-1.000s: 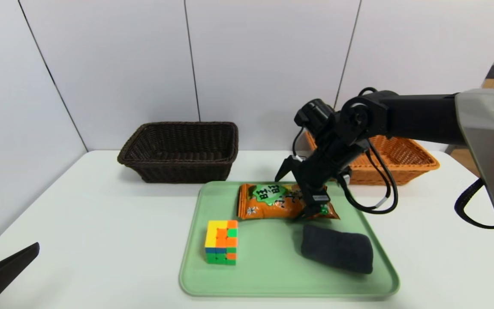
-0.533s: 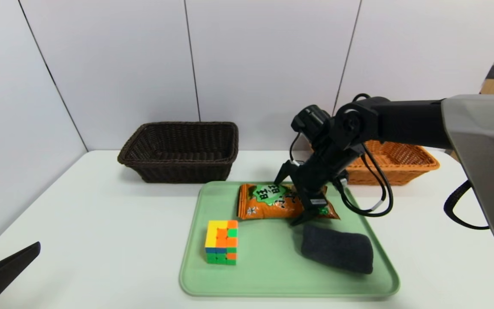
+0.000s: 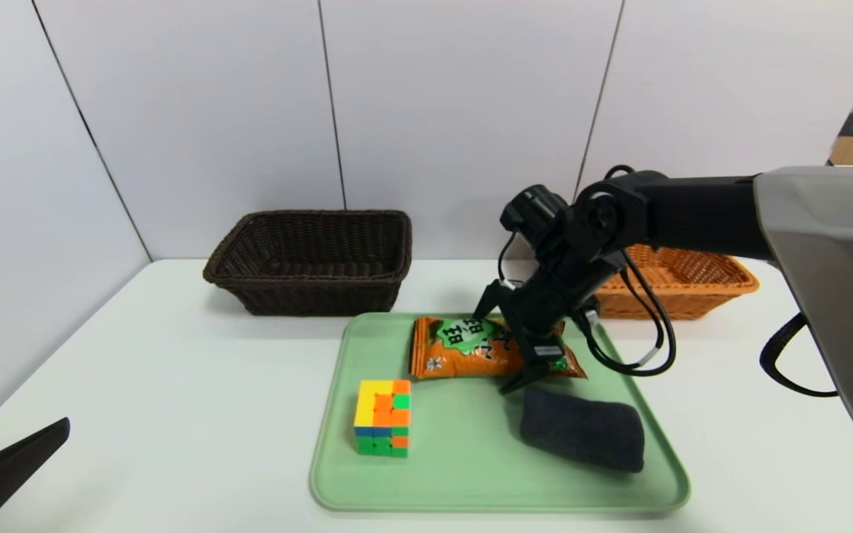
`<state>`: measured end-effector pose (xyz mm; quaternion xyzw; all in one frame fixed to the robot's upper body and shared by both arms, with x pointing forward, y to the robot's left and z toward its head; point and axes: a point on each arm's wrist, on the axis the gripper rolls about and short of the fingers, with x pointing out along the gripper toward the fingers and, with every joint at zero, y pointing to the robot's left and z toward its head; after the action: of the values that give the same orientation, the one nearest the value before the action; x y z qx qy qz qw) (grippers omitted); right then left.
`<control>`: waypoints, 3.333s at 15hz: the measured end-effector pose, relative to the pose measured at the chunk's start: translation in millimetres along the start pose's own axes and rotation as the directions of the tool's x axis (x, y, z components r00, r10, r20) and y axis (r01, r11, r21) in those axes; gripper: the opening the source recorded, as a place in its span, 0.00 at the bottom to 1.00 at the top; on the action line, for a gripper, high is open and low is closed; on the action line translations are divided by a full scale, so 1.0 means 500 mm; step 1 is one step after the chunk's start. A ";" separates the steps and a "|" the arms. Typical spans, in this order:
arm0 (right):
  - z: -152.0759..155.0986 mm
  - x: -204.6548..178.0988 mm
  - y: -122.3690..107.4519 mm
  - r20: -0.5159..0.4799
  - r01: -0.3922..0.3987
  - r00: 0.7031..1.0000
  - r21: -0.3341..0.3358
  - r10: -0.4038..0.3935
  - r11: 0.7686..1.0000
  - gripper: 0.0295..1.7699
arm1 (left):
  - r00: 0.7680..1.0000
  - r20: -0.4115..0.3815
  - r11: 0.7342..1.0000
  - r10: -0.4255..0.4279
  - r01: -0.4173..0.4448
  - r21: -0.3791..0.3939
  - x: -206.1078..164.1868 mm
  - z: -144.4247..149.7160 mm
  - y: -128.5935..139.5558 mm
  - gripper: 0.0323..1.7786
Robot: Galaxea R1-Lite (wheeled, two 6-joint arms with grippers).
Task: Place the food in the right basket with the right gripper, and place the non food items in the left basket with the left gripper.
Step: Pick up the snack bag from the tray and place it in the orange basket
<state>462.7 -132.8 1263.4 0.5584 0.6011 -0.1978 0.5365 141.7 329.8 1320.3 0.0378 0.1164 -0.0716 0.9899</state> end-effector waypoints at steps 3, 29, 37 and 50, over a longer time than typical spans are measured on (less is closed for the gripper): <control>0.000 0.000 0.000 0.000 0.001 1.000 0.000 -0.001 1.000 0.96 | 1.000 0.000 1.000 0.000 0.000 0.000 0.000 0.000 0.000 0.95; -0.051 -0.052 -0.012 -0.058 -0.029 0.998 -0.084 0.024 0.996 0.20 | 0.999 -0.051 1.000 -0.011 0.011 -0.005 0.013 -0.022 -0.001 0.95; -0.124 -0.176 -0.049 -0.110 -0.129 0.989 -0.326 0.098 0.936 0.20 | 0.999 -0.051 1.000 -0.011 0.011 -0.005 0.010 -0.028 -0.002 0.95; -0.023 -0.321 -0.025 0.326 -0.068 0.831 -0.745 0.451 0.663 0.20 | 0.998 -0.061 1.000 -0.015 0.015 -0.006 0.009 -0.036 -0.003 0.95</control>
<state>414.7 -200.6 1402.0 0.3235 0.3857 -0.0039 0.8640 141.8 329.5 1301.5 0.0364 0.1469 -0.0774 0.9854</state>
